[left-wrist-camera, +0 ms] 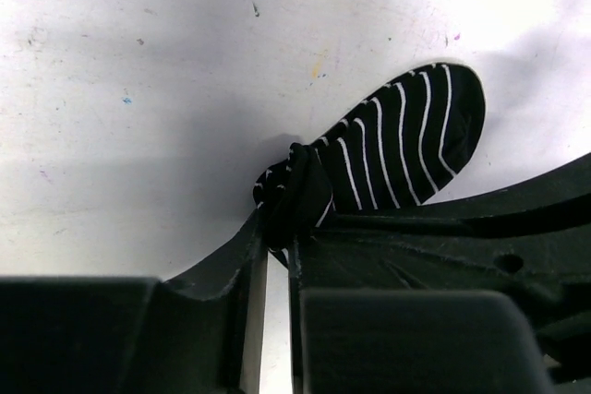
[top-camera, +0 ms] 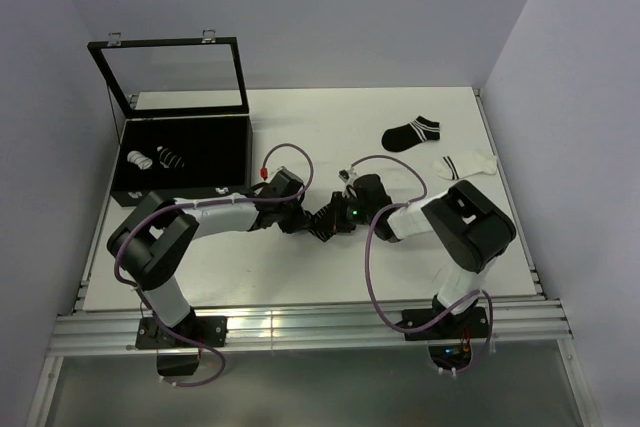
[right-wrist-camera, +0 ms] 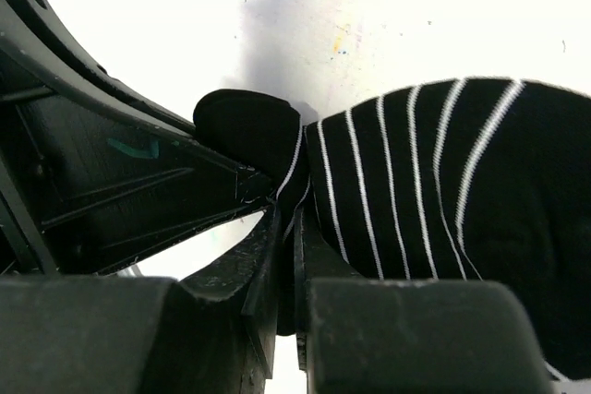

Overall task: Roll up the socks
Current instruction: Roll the sock at the center of the board.

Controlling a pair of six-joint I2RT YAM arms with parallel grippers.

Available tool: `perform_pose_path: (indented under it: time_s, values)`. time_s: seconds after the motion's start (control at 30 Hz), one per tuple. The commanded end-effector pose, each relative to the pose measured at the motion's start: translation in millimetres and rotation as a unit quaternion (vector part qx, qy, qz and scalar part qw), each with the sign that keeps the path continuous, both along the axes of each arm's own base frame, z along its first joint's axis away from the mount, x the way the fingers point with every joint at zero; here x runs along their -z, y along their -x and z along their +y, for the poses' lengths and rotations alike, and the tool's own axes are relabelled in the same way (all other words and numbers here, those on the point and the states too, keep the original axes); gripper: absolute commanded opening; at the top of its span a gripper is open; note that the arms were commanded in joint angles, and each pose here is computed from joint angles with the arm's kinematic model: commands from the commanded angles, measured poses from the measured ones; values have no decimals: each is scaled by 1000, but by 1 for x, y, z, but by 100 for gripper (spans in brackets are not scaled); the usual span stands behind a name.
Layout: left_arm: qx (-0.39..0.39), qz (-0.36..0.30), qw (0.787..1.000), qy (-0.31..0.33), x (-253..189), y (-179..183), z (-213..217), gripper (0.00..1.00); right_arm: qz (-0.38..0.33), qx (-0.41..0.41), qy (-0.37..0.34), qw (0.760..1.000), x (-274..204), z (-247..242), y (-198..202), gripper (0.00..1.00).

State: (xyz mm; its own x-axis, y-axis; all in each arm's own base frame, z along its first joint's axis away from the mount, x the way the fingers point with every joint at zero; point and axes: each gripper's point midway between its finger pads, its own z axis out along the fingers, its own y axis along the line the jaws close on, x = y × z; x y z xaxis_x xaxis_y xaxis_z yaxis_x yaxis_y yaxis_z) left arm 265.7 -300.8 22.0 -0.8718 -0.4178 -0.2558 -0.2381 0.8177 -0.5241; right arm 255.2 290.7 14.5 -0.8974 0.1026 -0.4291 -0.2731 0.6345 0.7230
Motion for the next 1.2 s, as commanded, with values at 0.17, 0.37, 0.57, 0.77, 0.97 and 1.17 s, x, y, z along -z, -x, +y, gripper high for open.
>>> perform_pose_path:
  time_s: [0.17,0.37,0.57,0.77,0.97,1.17]
  values:
    - [-12,21,998,-51,26,7,21,0,-62,-7,140,988,9,-23,13,32]
    - [-3,26,998,-62,20,6,21,0,-192,52,193,961,-37,-35,4,39]
    - [2,30,997,-67,17,5,20,0,-298,102,159,936,-73,-46,17,58]
    - [0,38,996,-75,20,2,21,1,-330,70,176,925,-74,-37,16,59]
    - [5,44,995,-85,22,-5,21,0,-372,21,208,904,-71,-13,15,55]
    - [7,43,996,-80,19,-10,19,0,-405,-5,251,879,-69,6,13,53]
